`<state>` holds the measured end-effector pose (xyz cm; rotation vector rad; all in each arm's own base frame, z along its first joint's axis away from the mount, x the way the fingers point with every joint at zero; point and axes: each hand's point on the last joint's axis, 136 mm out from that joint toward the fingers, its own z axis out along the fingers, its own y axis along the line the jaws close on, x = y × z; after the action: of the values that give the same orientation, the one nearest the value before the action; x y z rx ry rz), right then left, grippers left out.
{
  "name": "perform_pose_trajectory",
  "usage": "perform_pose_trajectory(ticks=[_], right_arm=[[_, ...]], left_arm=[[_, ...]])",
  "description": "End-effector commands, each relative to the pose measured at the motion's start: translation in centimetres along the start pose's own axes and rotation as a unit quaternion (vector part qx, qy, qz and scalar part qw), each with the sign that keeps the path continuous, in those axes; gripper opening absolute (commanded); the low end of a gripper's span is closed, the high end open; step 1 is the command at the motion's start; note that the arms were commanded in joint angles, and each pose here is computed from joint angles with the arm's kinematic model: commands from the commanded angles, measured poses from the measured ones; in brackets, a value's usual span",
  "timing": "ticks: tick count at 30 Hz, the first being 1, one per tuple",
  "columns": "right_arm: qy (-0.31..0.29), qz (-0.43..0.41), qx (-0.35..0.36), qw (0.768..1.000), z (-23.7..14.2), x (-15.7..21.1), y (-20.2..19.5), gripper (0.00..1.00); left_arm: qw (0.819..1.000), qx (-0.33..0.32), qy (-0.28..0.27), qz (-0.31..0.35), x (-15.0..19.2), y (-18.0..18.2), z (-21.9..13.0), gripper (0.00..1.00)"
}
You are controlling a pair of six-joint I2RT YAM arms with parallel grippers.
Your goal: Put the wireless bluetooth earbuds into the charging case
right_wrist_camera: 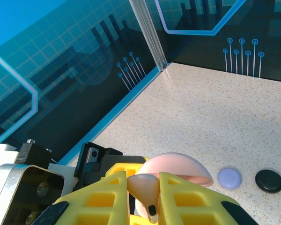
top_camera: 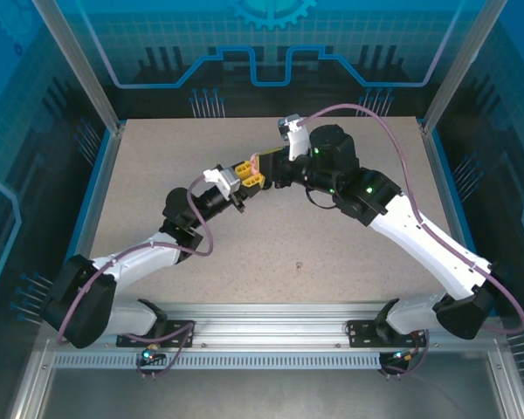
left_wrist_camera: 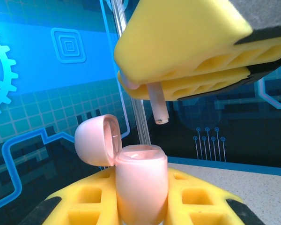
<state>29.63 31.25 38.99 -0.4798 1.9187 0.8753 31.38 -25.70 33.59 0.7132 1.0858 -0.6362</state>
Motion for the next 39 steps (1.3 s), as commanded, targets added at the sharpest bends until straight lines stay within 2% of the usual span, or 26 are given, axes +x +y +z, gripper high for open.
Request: perform_pose_trajectory(ticks=[1, 33, 39], right_arm=[[-0.017, -0.006, -0.010, 1.000, -0.2, -0.5, 0.8, 0.18], [0.013, 0.018, 0.015, 1.000, 2.1, 2.5, -1.1, 0.16], [0.031, -0.005, 0.017, 0.999, 2.5, 4.1, -0.7, 0.15]], left_arm=[[0.999, 0.002, -0.034, 0.024, -2.2, 0.1, 0.5, 0.00], [0.999, -0.002, -0.050, 0.016, -3.5, 0.3, 0.4, 0.00], [0.999, -0.009, -0.052, 0.014, -3.6, 0.5, 0.4, 0.00]])
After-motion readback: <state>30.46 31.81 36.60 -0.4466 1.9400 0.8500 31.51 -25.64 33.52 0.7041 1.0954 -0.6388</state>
